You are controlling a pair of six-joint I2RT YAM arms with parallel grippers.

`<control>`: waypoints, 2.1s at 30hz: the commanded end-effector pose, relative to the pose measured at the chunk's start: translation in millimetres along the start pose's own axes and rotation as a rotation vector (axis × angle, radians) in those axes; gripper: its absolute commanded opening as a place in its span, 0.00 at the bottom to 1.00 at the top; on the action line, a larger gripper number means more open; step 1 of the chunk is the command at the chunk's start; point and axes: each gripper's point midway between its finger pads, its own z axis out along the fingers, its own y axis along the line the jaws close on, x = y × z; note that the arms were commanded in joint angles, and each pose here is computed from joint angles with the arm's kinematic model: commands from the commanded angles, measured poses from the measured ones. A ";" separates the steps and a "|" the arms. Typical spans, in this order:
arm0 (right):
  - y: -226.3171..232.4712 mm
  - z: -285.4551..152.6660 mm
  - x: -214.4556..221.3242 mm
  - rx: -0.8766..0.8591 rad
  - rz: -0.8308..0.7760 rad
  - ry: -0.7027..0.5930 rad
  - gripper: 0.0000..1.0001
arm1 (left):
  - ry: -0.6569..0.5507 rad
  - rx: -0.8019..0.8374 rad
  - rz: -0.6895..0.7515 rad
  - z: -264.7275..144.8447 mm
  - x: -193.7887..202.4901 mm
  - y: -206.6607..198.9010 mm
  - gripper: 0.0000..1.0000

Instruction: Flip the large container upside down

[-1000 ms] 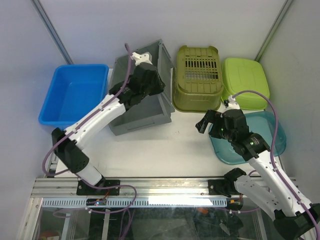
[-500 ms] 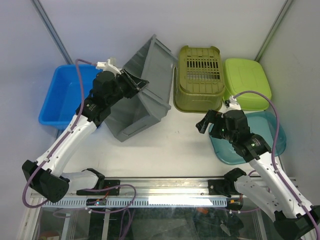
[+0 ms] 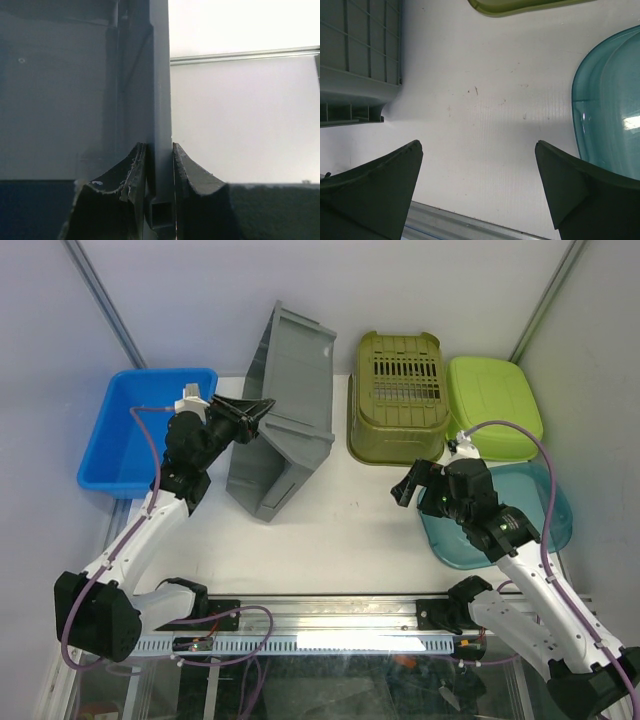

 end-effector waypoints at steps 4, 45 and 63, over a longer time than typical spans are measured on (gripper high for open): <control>11.5 -6.5 -17.7 -0.043 0.003 -0.064 0.99 | 0.054 0.296 -0.211 -25.7 -2.3 -59.8 0.00; 12.5 -1.8 -9.9 -0.064 0.002 -0.044 0.99 | -0.216 -0.520 0.798 -42.7 -106.8 33.8 0.99; 19.1 0.6 -10.0 -0.087 0.024 -0.031 0.99 | -0.123 -0.675 1.165 -11.3 -134.4 46.1 0.72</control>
